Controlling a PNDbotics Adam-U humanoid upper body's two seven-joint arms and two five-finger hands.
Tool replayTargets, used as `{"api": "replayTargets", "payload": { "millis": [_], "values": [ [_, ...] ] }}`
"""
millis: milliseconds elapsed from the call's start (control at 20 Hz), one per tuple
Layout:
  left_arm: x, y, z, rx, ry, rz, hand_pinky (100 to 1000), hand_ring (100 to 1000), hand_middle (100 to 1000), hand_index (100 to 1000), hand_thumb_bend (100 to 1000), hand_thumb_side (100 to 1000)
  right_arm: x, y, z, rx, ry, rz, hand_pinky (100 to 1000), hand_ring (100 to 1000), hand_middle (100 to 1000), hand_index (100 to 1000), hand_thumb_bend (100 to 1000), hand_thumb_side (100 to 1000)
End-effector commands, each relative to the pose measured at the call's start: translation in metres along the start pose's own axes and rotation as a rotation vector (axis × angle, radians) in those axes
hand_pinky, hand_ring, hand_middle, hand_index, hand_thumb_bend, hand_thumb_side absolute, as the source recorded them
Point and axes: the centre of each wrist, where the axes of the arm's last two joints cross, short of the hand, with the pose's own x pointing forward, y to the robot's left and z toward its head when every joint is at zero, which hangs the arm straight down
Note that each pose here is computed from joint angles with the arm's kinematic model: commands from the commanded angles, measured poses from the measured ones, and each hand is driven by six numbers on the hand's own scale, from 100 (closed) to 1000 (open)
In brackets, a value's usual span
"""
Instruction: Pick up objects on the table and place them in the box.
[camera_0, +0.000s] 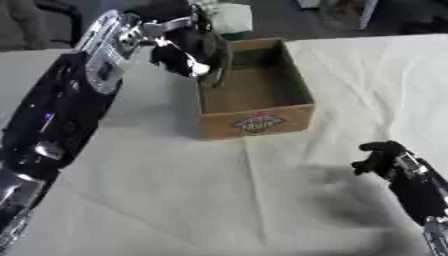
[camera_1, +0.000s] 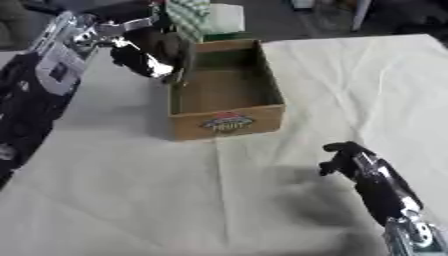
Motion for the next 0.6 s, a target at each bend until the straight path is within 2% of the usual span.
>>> {"api": "replayTargets", "payload": {
  "millis": [50,300,600],
  "values": [
    [-0.003,0.007,-0.011,0.016,0.019,-0.048,612,408,371,554,100,182,0.008,0.0,-0.008,0.026,-0.031,0.012,748,527,408,727,100,856],
    [-0.005,-0.011,-0.027,0.032,0.066,-0.068,620,435,405,573,100,174,0.011,0.001,-0.012,0.038,-0.044,0.009,748,527,408,727,100,853],
    [-0.01,-0.032,-0.033,0.116,0.155,-0.085,622,451,422,585,100,162,0.013,0.003,-0.016,0.05,-0.055,0.003,748,527,408,727,100,850]
  ]
}}
